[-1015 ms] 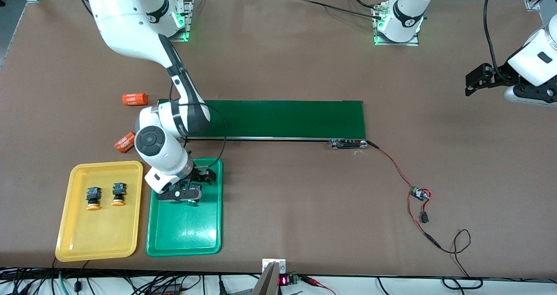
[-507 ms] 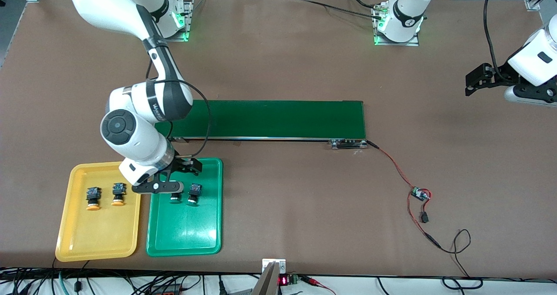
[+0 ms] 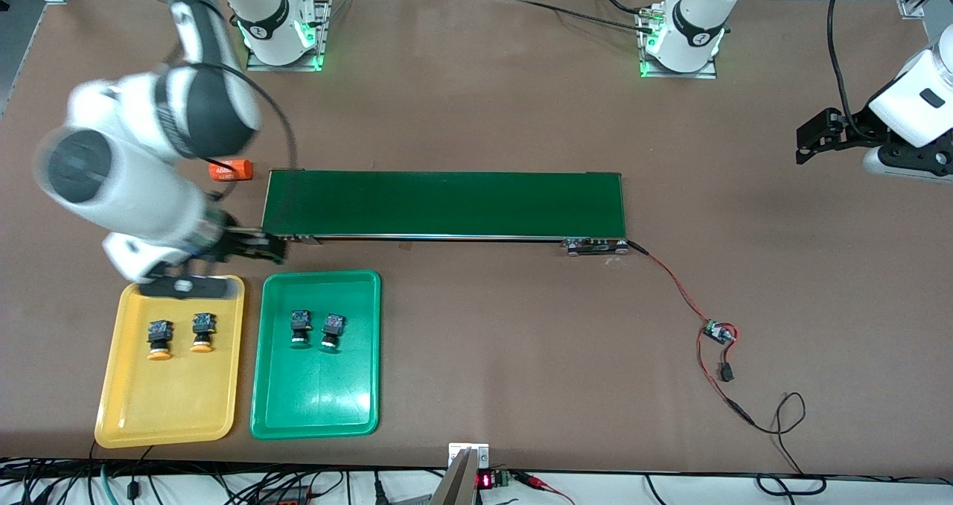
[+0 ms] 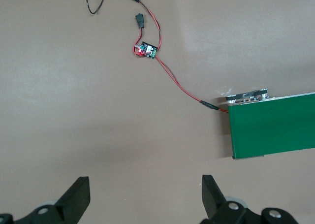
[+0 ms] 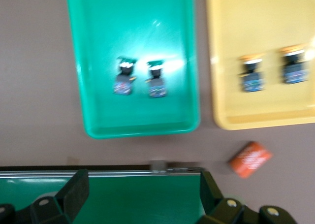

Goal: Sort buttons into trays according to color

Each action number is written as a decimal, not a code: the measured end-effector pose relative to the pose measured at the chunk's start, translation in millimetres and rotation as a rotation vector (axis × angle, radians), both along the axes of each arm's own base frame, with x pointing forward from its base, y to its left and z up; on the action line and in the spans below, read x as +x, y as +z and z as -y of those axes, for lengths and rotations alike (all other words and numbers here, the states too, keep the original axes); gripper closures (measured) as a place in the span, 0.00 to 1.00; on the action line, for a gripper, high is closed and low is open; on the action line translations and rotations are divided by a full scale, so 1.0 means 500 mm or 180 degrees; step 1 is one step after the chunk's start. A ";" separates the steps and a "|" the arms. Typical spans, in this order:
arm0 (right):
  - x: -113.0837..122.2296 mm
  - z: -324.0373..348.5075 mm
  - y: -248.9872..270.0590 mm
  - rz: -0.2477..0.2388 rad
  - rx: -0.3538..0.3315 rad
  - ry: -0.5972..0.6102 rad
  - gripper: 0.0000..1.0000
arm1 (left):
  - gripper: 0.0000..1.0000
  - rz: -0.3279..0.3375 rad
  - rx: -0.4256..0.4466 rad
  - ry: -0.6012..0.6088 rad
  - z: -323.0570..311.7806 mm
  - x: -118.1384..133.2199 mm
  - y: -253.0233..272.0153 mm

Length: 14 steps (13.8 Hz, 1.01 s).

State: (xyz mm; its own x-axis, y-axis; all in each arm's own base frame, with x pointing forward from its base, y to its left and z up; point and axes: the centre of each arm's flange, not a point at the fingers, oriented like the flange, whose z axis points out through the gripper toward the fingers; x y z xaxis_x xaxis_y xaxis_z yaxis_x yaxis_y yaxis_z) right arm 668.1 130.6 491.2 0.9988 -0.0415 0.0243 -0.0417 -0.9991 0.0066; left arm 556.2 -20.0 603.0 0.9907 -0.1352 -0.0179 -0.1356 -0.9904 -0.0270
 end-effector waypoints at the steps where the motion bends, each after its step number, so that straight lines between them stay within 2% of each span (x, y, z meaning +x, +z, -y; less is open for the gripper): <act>1: 0.000 0.061 0.035 0.0058 0.0024 -0.0046 0.00 | 0.00 0.0000 0.0000 0.0000 0.000 0.000 0.000; 3: -0.012 0.184 0.094 0.0112 0.0047 -0.0054 0.00 | 0.00 0.0000 0.0000 -0.0001 0.000 0.000 0.000; 6: -0.057 0.334 0.154 0.0009 0.0081 -0.0006 0.00 | 0.00 -0.0001 0.0000 -0.0001 0.000 0.000 0.000; 8: -0.084 0.385 0.173 -0.0082 0.0108 0.0048 0.00 | 0.00 -0.0001 0.0000 -0.0001 0.000 0.000 0.000; 11: -0.110 0.377 0.192 -0.0228 0.0069 0.0132 0.00 | 0.00 -0.0001 0.0000 0.0000 0.000 0.000 0.000; 14: -0.118 0.314 0.205 -0.0226 -0.0061 0.0273 0.00 | 0.00 -0.0001 0.0000 -0.0001 0.000 0.000 0.000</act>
